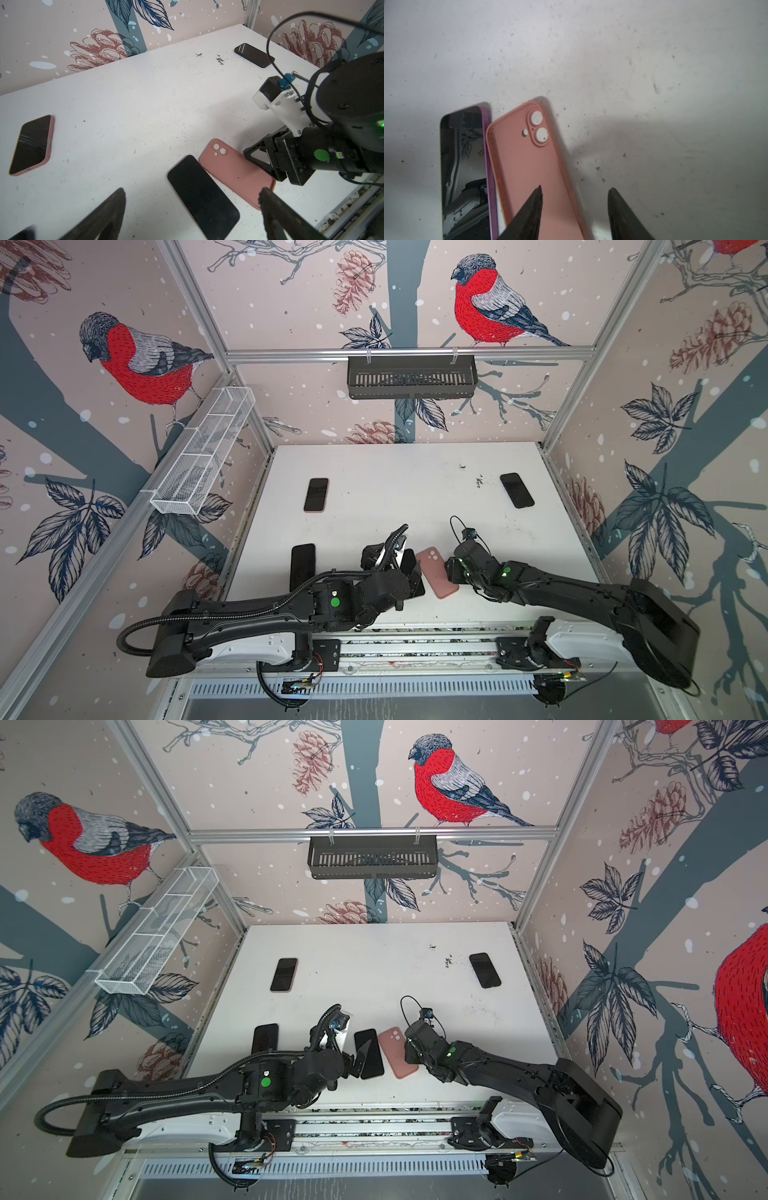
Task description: Take the phone out of the phone case
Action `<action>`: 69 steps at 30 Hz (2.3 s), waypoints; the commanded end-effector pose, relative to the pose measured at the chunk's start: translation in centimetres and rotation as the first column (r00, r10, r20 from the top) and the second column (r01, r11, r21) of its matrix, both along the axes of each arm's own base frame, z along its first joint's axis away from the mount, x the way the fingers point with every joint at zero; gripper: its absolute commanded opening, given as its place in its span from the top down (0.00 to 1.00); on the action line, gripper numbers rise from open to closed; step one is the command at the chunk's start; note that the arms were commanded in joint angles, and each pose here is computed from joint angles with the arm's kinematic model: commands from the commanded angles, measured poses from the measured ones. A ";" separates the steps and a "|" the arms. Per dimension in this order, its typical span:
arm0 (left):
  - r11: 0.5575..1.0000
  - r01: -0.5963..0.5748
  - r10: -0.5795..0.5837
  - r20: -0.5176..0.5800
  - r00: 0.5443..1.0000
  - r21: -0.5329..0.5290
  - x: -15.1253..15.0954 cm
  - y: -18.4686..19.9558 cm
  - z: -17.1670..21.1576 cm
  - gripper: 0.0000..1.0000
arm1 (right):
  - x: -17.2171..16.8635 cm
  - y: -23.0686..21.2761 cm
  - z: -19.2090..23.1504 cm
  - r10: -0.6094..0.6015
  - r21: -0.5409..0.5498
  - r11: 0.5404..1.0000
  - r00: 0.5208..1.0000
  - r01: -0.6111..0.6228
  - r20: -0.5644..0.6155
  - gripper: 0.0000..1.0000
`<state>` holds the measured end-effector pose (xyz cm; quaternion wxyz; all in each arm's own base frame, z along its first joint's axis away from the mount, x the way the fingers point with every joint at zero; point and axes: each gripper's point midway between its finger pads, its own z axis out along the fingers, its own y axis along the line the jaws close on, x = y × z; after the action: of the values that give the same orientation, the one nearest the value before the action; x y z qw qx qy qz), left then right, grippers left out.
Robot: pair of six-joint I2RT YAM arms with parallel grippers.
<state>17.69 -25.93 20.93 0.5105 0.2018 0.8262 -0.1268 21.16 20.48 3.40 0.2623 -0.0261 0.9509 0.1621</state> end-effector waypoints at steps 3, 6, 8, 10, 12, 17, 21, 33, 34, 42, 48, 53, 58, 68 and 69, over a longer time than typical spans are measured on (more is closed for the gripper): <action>0.999 -0.049 0.050 -0.032 0.998 0.010 0.0 1.0 -1.0 0.02 | 0.0 0.8 -0.8 0.053 0.001 0.999 0.999 -0.053 0.001 0.53; 0.998 -0.061 0.061 -0.026 0.998 0.016 0.2 1.1 -1.1 0.02 | 0.0 1.0 -1.0 0.055 -0.005 0.999 0.998 -0.055 -0.008 0.62; 0.998 -0.065 0.065 -0.024 0.998 0.012 0.2 1.2 -1.0 0.02 | 0.0 1.1 -1.1 0.054 -0.002 0.999 0.998 -0.054 -0.014 0.66; 0.998 -0.065 0.065 -0.023 0.998 0.009 0.2 1.2 -1.0 0.02 | -0.1 1.4 -1.2 0.057 0.000 0.998 0.998 -0.057 -0.015 0.72; 0.998 -0.068 0.068 -0.024 0.997 0.002 0.2 1.2 -0.8 0.02 | -0.3 1.6 -1.5 0.056 -0.001 0.998 0.998 -0.056 -0.030 0.80; 0.997 -0.070 0.070 -0.034 0.997 -0.015 0.1 1.4 -0.6 0.02 | -0.7 1.6 -2.5 0.016 0.012 1.000 0.997 -0.016 -0.071 0.89; 0.997 -0.075 0.074 -0.044 0.996 -0.026 0.0 1.8 -0.7 0.02 | -1.2 1.4 -3.2 -0.027 0.040 0.999 0.994 0.031 -0.110 0.93; 0.991 -0.104 0.100 -0.052 0.994 -0.087 -0.1 3.0 0.7 0.02 | -2.8 2.9 -3.2 -0.029 0.098 0.994 0.990 0.043 -0.140 0.96; 0.990 -0.109 0.105 -0.056 0.993 -0.088 -0.1 3.1 0.8 0.02 | -3.0 2.9 -3.2 -0.030 0.101 0.994 0.989 0.046 -0.145 0.96; 0.988 -0.135 0.130 -0.072 0.989 -0.071 -0.1 3.1 0.6 0.02 | -3.3 2.4 -3.3 -0.048 0.073 0.995 0.986 0.061 -0.161 0.95; 0.988 -0.135 0.128 -0.084 0.988 -0.080 -0.1 2.6 0.5 0.02 | -2.9 0.9 -3.2 -0.097 0.007 0.995 0.984 0.100 -0.151 0.95; 0.988 -0.139 0.132 -0.095 0.987 -0.071 0.0 2.0 0.1 0.02 | -2.8 0.8 -3.2 -0.120 -0.035 0.993 0.981 0.116 -0.156 0.92; 0.988 -0.137 0.130 -0.096 0.987 -0.077 0.1 1.6 -0.2 0.02 | -2.5 1.5 -3.3 -0.136 -0.074 0.989 0.977 0.125 -0.167 0.76; 0.982 -0.134 0.121 -0.104 0.987 -0.134 -0.1 1.9 0.3 0.02 | -3.5 4.1 -3.2 -0.116 -0.005 0.993 0.974 0.118 -0.196 0.67; 0.982 -0.132 0.119 -0.104 0.987 -0.137 -0.2 2.0 0.2 0.02 | -3.6 4.5 -3.1 -0.113 0.010 0.993 0.974 0.117 -0.196 0.67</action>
<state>17.35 -23.98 20.80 0.4838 0.1247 0.8533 -0.1495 19.68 25.65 1.88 0.2258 0.0442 0.9574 0.1743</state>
